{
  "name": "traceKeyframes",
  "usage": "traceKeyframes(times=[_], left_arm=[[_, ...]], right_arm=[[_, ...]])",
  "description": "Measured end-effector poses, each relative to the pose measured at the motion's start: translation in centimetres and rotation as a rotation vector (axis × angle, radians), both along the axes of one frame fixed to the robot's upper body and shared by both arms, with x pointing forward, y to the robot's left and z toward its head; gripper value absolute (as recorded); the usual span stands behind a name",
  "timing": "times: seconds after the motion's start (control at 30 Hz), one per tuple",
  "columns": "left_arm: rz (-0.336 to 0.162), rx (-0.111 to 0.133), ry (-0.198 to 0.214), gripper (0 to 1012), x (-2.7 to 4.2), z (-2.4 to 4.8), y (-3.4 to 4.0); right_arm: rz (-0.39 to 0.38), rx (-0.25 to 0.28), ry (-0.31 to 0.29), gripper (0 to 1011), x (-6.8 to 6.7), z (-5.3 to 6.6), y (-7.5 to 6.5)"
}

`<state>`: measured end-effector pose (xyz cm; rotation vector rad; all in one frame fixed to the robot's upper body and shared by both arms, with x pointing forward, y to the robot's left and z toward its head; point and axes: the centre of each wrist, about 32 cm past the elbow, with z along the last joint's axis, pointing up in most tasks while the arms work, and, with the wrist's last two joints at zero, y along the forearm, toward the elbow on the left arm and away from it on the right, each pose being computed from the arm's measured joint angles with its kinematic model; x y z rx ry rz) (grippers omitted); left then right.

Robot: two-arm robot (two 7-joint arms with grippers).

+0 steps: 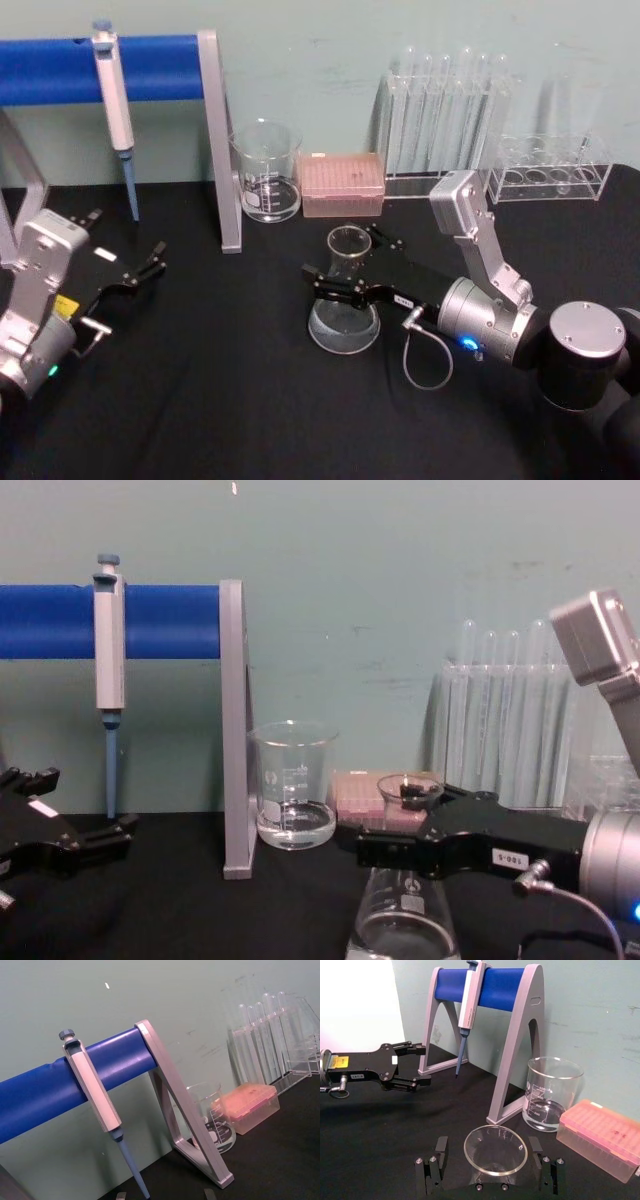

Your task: Grasp the erlenmeyer flask with one hand, shake it three times, then place it back.

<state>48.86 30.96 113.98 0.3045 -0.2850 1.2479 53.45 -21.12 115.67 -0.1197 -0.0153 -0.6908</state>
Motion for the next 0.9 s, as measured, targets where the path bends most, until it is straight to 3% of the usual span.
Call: traceKeyframes(times=[0.27,0.9], left_arm=[[0.0,0.0,0.0,1001,0.0,0.0,0.0],[0.0,0.0,0.0,1001,0.0,0.0,0.0]], right_arm=[[0.01,-0.002,-0.002,1000,-0.5,0.1,-0.7],[0.024,-0.018,0.002,1000,-3.3,1.0,-4.8]])
